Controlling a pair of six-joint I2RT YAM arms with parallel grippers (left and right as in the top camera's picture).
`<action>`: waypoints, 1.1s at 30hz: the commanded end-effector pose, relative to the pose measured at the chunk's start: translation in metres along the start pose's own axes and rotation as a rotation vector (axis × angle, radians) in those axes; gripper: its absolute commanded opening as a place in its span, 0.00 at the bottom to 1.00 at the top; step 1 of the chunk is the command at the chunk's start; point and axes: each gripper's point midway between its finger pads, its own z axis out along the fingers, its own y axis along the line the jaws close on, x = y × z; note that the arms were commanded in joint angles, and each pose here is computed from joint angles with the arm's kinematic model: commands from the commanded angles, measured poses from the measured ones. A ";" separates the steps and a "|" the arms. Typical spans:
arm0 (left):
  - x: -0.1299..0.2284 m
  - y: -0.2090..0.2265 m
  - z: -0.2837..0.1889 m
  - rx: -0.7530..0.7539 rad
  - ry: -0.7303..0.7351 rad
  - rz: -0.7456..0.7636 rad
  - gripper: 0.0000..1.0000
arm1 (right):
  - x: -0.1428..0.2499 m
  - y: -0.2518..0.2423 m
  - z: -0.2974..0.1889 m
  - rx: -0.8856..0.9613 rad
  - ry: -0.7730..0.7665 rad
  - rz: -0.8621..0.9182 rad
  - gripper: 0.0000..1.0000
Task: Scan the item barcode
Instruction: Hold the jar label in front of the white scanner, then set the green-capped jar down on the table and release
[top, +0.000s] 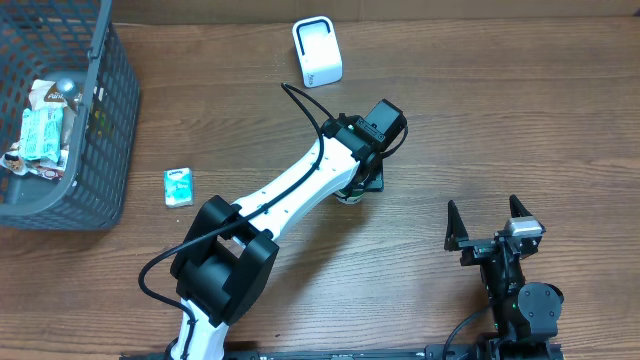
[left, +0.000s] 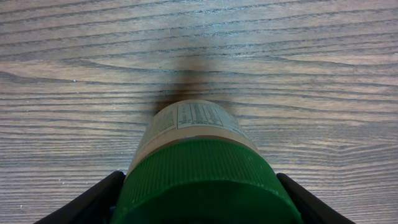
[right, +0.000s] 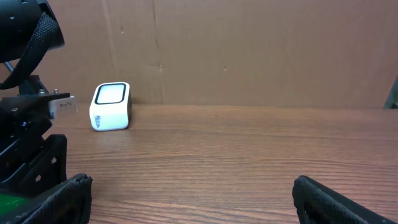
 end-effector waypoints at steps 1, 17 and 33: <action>0.000 0.000 0.000 -0.012 -0.011 -0.013 0.66 | 0.003 0.001 0.000 -0.003 0.001 -0.001 1.00; 0.000 0.000 0.001 -0.015 -0.012 -0.013 0.72 | 0.003 0.001 0.000 -0.002 0.001 -0.001 1.00; -0.009 0.000 0.016 -0.029 0.005 0.027 0.91 | 0.003 0.001 0.000 -0.003 0.001 -0.001 1.00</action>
